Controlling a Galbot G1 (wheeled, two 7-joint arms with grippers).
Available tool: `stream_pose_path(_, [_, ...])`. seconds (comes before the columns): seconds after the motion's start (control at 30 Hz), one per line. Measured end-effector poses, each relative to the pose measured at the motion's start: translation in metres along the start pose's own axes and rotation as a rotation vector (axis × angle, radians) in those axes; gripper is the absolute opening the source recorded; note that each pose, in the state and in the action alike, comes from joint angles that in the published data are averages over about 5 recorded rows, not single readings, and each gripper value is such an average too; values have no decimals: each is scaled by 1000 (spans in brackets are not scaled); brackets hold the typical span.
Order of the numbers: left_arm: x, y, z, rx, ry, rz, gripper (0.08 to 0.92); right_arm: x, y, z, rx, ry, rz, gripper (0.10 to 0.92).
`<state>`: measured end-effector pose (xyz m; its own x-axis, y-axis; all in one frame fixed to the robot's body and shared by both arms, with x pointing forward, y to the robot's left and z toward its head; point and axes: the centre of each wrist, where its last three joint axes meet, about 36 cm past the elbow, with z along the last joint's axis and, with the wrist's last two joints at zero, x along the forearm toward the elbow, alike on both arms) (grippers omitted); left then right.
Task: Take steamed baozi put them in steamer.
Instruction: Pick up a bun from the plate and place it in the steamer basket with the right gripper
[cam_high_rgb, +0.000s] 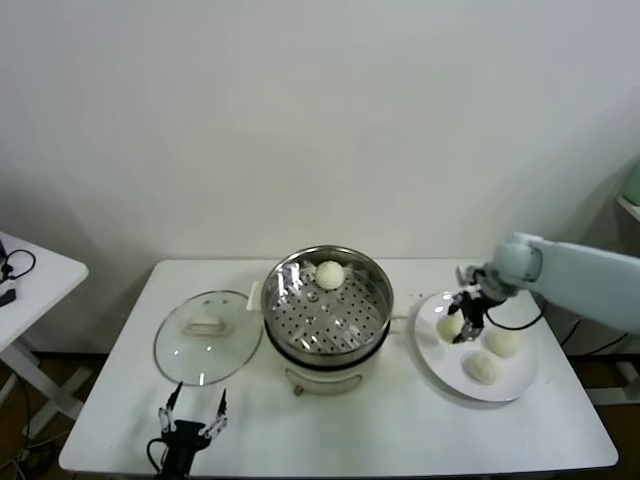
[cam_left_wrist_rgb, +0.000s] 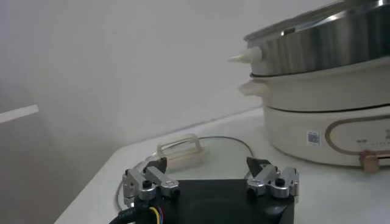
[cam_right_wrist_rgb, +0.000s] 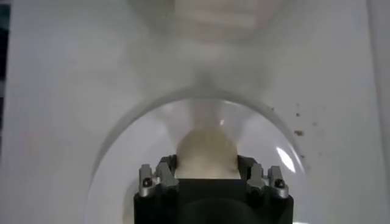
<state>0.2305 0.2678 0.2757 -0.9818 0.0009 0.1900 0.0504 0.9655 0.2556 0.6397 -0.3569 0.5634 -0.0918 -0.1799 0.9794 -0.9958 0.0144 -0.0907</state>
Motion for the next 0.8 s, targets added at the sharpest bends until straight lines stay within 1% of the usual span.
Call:
stream_pose_path(0.23, [0, -2, 0, 5, -4, 6, 823, 92, -11, -56, 55, -75, 13, 661])
stream_pose_path(0.43, [-1, -3, 0, 11, -9, 5, 823, 136, -12, -127, 113, -142, 46, 662])
stream_pose_path(0.6, [-1, -1, -2, 18, -14, 0, 823, 142, -13, -194, 171, -164, 86, 662])
stream_pose_path(0.8, [-3, 2, -4, 26, -18, -8, 823, 113, -14, -266, 239, -159, 102, 662])
